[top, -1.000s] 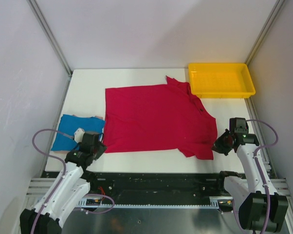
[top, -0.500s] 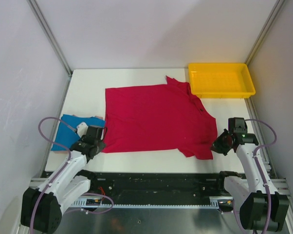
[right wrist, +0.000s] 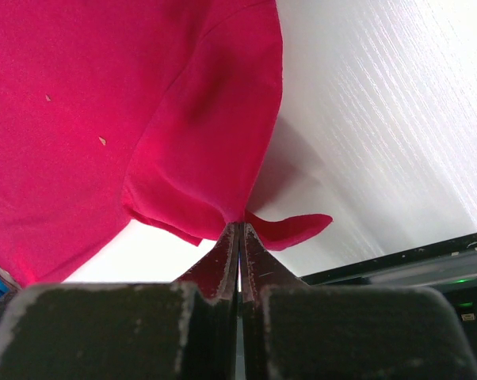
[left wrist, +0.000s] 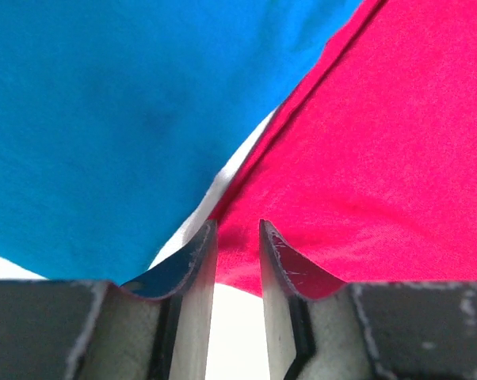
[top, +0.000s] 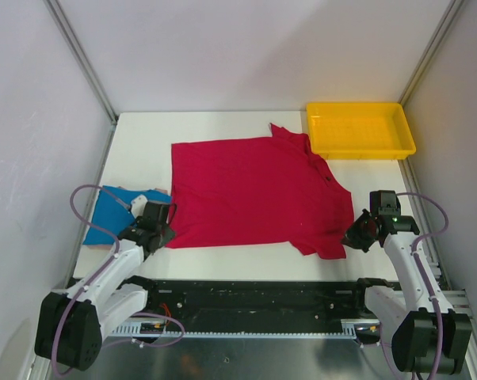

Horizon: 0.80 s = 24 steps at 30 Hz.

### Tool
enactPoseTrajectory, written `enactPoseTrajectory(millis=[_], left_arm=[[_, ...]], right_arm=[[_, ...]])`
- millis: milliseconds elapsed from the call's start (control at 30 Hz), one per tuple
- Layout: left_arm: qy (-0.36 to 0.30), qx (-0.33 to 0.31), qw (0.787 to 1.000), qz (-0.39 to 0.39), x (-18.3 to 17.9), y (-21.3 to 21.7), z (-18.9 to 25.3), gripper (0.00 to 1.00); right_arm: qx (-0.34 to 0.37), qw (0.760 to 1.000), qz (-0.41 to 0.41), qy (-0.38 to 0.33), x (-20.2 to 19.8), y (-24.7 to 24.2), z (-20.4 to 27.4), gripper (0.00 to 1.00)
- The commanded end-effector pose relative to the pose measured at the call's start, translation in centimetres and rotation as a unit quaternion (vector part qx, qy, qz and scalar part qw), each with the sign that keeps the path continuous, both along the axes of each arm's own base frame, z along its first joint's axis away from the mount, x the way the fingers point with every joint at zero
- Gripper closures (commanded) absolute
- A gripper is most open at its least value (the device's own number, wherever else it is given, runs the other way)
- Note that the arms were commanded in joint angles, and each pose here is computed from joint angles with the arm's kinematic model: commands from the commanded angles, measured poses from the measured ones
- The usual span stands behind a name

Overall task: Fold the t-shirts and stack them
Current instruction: Grap the side of the flattened tshirt closest away from the robot with both arms

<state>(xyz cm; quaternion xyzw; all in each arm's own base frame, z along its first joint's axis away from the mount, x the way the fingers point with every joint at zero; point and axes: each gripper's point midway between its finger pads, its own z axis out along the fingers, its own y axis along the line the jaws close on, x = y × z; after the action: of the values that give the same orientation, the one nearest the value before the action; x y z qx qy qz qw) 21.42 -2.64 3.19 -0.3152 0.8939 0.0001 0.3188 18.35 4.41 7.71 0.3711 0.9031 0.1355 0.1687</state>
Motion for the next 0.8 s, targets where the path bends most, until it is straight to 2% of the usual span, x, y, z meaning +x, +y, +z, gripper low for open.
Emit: enactPoseTrajectory(millis=[0,533,767], left_arm=[[-0.018,-0.01,1.0,-0.019,1.0,-0.8,0.9,0.69],[0.004,-0.003,1.0,0.018,-0.5,0.2,-0.9,0.65],[-0.006,-0.015,1.0,0.012,-0.1,-0.3,-0.3,0.69]], right_arm=[[-0.003,1.0,0.002,-0.03,1.4,0.0,1.5,1.0],[-0.002,1.0,0.004,-0.03,1.4,0.1,1.5,1.0],[-0.004,1.0,0.005,-0.028,1.5,0.2,1.4,1.0]])
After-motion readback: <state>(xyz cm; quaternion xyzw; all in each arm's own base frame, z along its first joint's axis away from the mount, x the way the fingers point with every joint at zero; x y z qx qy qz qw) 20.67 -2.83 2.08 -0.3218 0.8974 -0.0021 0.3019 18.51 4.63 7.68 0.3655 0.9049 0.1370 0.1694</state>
